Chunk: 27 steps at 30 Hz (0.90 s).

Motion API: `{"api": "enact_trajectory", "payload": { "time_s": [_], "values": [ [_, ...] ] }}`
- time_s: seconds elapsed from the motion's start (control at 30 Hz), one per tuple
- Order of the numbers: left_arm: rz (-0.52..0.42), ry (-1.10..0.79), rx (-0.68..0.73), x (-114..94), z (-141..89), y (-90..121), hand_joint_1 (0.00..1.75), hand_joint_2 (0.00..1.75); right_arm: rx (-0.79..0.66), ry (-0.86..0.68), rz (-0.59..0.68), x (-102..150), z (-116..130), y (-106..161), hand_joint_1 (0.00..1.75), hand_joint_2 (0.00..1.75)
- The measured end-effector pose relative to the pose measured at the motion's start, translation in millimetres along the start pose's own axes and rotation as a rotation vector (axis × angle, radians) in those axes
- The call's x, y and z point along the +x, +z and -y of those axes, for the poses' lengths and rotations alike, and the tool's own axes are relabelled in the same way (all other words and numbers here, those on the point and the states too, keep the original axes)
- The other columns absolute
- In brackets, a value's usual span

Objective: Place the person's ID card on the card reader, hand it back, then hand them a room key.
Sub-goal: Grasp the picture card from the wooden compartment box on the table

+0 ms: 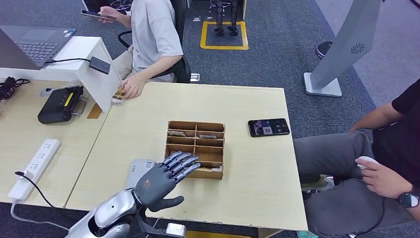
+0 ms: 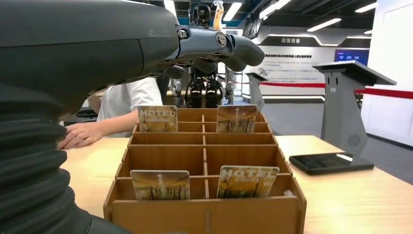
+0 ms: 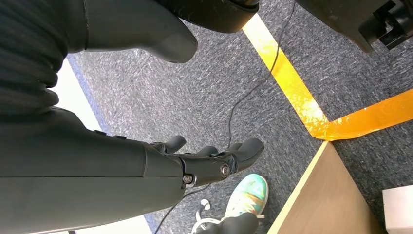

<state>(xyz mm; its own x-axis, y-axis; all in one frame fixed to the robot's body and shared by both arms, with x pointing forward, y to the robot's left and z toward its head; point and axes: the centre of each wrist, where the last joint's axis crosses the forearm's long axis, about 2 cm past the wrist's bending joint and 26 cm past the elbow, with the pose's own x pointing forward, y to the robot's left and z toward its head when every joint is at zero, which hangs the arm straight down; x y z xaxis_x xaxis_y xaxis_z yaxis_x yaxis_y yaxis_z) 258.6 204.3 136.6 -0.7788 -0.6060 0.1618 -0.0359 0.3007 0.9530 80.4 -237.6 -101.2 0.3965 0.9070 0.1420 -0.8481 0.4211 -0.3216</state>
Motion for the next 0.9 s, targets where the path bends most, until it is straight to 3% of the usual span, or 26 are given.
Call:
{"api": "enact_trajectory", "payload": {
  "time_s": [0.37, 0.9],
  "values": [
    [-0.102, -0.025, -0.006, -3.8, 17.2, -3.0, 0.0, 1.75, -0.009, -0.008, -0.005, 0.5, 0.6, -0.1, 0.0, 1.75],
    [-0.174, -0.03, 0.005, 3.6, 30.8, -13.5, 0.0, 1.75, -0.011, 0.013, 0.002, 1.9, -0.1, 0.1, 0.0, 1.75]
  ]
}}
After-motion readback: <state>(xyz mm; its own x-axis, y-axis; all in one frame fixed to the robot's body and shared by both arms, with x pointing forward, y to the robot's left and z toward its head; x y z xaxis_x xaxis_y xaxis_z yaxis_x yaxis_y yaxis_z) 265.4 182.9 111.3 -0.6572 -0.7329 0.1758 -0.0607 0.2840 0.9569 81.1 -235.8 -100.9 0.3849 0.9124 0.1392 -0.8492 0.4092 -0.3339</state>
